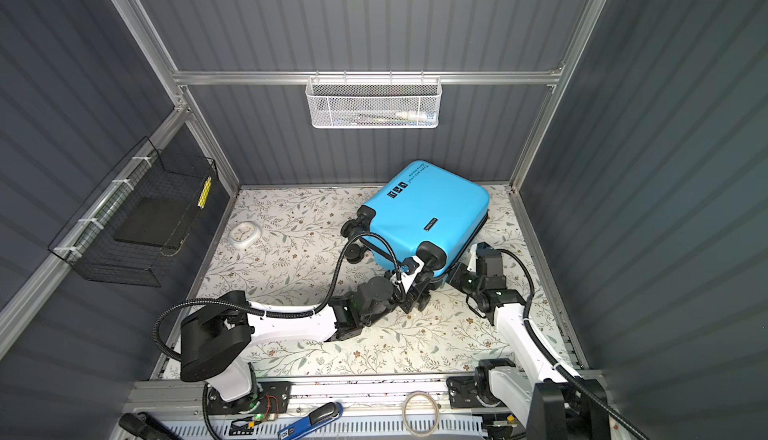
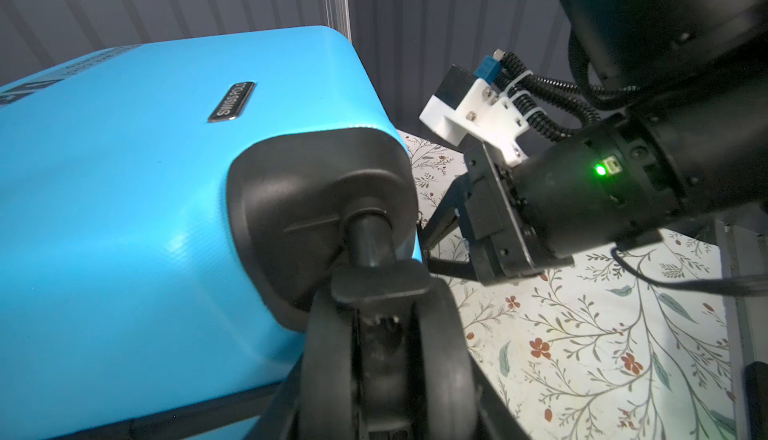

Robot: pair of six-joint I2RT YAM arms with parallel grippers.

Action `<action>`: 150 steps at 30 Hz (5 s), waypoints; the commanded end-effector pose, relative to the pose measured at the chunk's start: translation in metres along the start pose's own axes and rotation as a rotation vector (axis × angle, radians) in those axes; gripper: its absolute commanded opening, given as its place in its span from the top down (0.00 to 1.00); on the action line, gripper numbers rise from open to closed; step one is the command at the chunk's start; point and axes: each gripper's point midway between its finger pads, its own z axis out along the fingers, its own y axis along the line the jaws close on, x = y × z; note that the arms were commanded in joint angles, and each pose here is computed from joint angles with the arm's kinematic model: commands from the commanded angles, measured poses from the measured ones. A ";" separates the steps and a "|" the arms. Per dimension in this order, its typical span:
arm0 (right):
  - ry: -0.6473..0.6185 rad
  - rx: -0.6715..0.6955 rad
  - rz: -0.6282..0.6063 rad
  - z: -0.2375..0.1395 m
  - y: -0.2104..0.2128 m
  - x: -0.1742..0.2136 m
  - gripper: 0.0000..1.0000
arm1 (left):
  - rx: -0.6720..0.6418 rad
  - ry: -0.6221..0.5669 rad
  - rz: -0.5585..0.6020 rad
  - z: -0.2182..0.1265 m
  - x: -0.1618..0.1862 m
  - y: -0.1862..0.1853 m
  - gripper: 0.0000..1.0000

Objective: Pack the luggage

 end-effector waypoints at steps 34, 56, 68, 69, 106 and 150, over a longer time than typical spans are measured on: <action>-0.308 0.238 0.417 0.030 -0.138 -0.166 1.00 | -0.067 -0.129 -0.044 -0.079 -0.043 0.030 1.00; -0.399 0.166 0.317 -0.033 -0.082 -0.212 0.26 | -0.247 -0.028 -0.025 -0.106 -0.033 0.069 0.69; -0.353 -0.183 0.293 0.017 -0.013 -0.325 0.17 | -0.398 0.061 -0.180 -0.113 -0.043 0.150 0.00; -0.339 -0.202 0.282 0.025 -0.007 -0.330 0.17 | -0.399 0.070 -0.181 -0.112 -0.046 0.154 0.00; 0.080 -0.466 0.020 0.003 0.116 -0.014 0.46 | -0.199 0.182 -0.596 -0.034 -0.069 0.330 0.00; 0.127 -0.514 0.000 0.003 0.136 -0.045 0.14 | -0.780 0.484 -0.746 -0.185 0.012 0.412 0.00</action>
